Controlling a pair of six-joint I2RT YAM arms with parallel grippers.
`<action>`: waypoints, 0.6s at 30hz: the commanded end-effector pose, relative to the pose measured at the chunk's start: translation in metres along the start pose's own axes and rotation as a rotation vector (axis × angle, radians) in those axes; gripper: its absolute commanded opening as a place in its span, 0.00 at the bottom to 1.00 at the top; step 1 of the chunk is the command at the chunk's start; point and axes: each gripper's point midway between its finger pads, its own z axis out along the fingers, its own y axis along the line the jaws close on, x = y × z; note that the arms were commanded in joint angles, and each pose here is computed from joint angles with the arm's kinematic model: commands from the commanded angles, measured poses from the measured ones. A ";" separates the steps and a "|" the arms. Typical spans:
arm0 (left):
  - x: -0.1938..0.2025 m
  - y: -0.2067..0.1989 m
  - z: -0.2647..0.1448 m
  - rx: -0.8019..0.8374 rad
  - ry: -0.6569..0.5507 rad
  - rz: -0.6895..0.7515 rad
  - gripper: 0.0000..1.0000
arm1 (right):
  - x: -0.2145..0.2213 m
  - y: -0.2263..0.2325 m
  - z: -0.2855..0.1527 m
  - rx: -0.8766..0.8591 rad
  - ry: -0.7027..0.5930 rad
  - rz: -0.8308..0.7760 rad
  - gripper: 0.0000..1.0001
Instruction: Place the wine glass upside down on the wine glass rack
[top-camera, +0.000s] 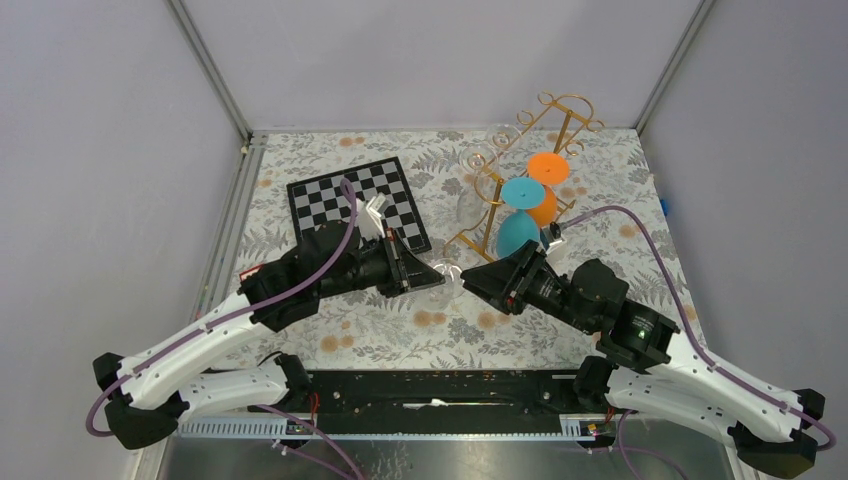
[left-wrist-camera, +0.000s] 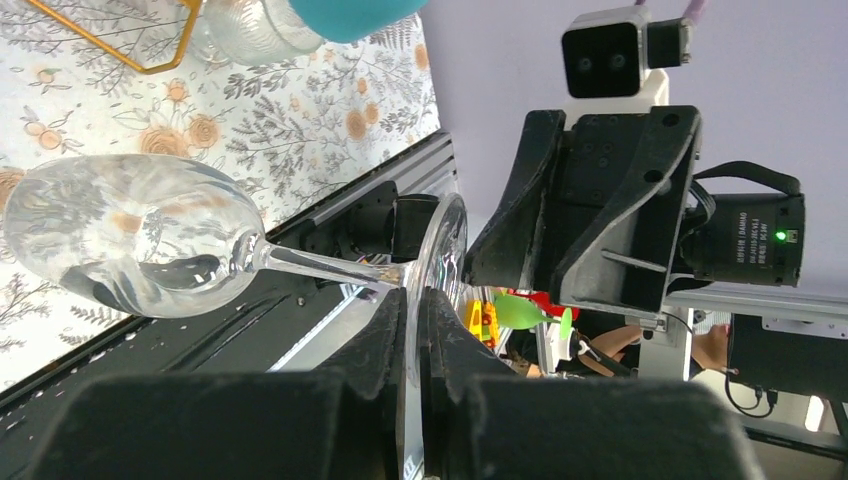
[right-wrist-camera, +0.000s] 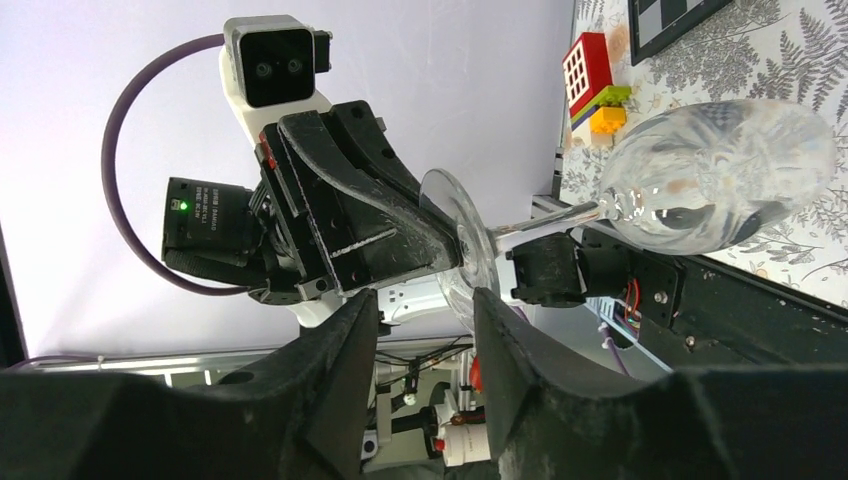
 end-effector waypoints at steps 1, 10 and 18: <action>-0.024 -0.059 -0.028 0.172 -0.099 0.039 0.00 | -0.006 -0.013 -0.001 0.064 -0.025 -0.068 0.50; -0.023 -0.058 -0.029 0.166 -0.096 0.054 0.00 | -0.021 -0.026 -0.006 0.152 -0.089 -0.171 0.56; -0.022 -0.062 -0.025 0.161 -0.069 0.077 0.00 | -0.011 -0.008 0.005 0.089 -0.041 -0.150 0.52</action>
